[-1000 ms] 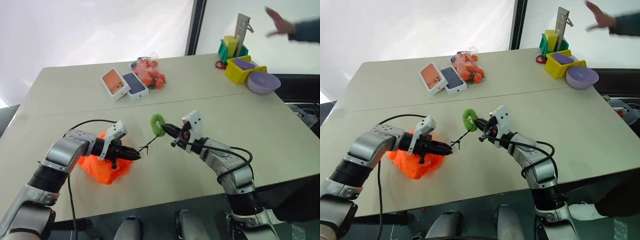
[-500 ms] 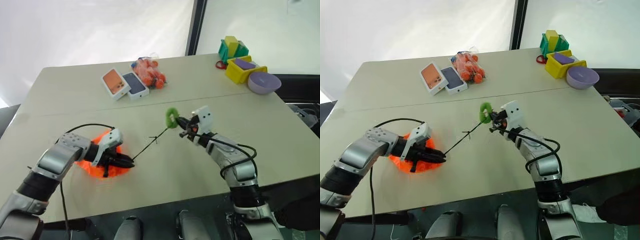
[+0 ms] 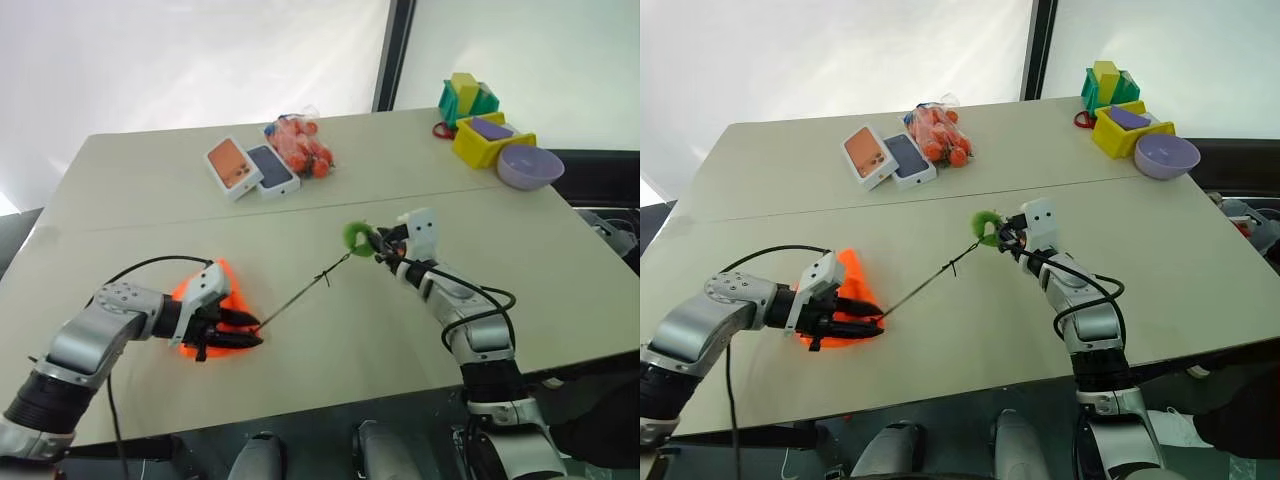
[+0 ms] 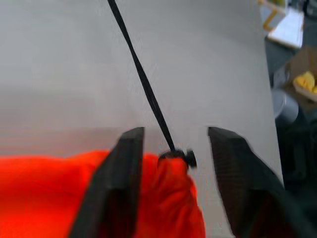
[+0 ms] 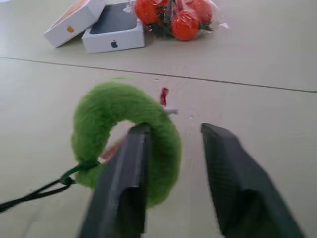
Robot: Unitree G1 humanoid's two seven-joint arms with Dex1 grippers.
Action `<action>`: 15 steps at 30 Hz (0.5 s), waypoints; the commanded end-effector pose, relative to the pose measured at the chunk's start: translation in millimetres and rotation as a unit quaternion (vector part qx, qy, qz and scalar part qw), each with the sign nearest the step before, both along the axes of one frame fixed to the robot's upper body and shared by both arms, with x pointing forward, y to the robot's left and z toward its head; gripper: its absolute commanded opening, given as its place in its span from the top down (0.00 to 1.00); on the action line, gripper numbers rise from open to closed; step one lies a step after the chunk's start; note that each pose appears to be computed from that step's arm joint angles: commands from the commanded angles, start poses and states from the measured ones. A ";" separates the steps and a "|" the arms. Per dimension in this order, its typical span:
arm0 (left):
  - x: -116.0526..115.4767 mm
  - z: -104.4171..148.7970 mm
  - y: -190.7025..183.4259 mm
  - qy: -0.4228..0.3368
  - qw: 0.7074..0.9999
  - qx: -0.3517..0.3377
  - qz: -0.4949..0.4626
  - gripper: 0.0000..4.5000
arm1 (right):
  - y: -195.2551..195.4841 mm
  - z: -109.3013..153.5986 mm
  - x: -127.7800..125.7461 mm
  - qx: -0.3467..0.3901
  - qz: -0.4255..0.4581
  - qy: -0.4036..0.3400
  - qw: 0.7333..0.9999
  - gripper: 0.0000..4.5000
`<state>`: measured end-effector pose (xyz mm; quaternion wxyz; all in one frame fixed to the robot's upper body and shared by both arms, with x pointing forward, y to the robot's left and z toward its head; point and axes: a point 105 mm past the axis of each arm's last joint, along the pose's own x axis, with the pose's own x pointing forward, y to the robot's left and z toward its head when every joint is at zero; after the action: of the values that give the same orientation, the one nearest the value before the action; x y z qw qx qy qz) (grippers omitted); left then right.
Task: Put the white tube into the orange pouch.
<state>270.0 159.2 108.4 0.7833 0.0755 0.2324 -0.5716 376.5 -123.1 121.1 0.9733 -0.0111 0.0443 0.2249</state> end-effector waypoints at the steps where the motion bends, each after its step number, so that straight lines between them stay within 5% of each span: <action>1: 17.8 34.5 10.9 -0.057 0.995 -0.049 0.071 0.05 | -4.0 18.5 -7.1 -0.003 0.019 -0.038 0.999 0.20; 3: 21.9 45.7 19.9 -0.071 0.989 -0.070 0.110 0.00 | -11.0 17.7 -11.9 -0.010 0.024 -0.043 0.999 0.01; 7: 27.6 55.8 50.0 -0.106 0.967 -0.091 0.212 0.00 | -35.0 16.0 -21.6 -0.032 0.018 -0.062 0.997 0.01; 15: 8.8 25.1 133.0 -0.162 0.877 -0.082 0.444 0.00 | -85.7 -2.5 -59.5 -0.035 0.047 -0.047 0.997 0.01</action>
<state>281.6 278.9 119.1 0.9763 -0.0303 0.0980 -0.1906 319.7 -208.3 98.0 0.9647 -0.0638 0.0435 0.2519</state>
